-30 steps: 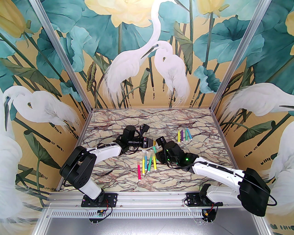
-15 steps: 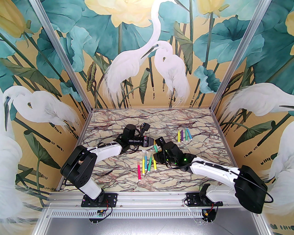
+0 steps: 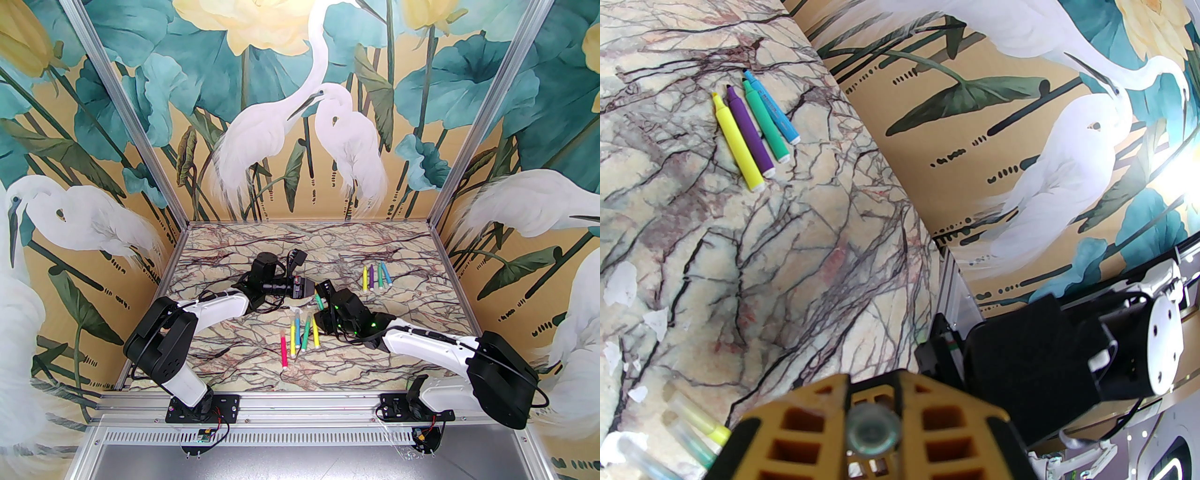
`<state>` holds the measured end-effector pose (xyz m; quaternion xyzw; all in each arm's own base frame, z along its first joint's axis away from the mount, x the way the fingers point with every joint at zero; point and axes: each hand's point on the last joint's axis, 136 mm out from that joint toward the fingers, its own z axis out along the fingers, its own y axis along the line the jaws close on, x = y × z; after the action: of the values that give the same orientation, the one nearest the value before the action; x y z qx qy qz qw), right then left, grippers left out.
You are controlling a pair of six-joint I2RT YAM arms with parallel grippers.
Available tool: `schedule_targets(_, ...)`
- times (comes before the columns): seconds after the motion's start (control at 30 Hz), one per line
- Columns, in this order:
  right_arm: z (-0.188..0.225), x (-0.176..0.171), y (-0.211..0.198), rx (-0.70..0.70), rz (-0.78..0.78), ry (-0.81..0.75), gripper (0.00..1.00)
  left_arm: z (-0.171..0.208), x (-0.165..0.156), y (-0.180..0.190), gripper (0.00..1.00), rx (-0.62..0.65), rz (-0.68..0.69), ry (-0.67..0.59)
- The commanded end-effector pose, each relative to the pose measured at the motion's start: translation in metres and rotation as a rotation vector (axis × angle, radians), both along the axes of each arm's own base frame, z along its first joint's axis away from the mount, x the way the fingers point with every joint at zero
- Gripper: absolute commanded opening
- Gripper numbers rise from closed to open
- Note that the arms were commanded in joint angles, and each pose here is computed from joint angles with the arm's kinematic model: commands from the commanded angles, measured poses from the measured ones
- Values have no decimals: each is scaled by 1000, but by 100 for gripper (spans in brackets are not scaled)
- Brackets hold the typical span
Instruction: Open the pen caps
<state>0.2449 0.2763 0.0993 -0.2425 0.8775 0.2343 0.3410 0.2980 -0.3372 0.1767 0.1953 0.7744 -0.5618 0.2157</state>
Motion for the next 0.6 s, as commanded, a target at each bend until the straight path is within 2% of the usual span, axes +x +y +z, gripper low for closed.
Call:
schedule_targets(0.0,-8,-6,-6,-28,10,16,0,0,11,-1,0,39,36,-16)
schedule_targets(0.2,-25,-17,-19,-70,11,49,0,-2,31,10,0,96,120,-18)
schedule_targets(0.57,-31,-30,-27,-74,48,48,0,15,66,30,0,97,229,-6)
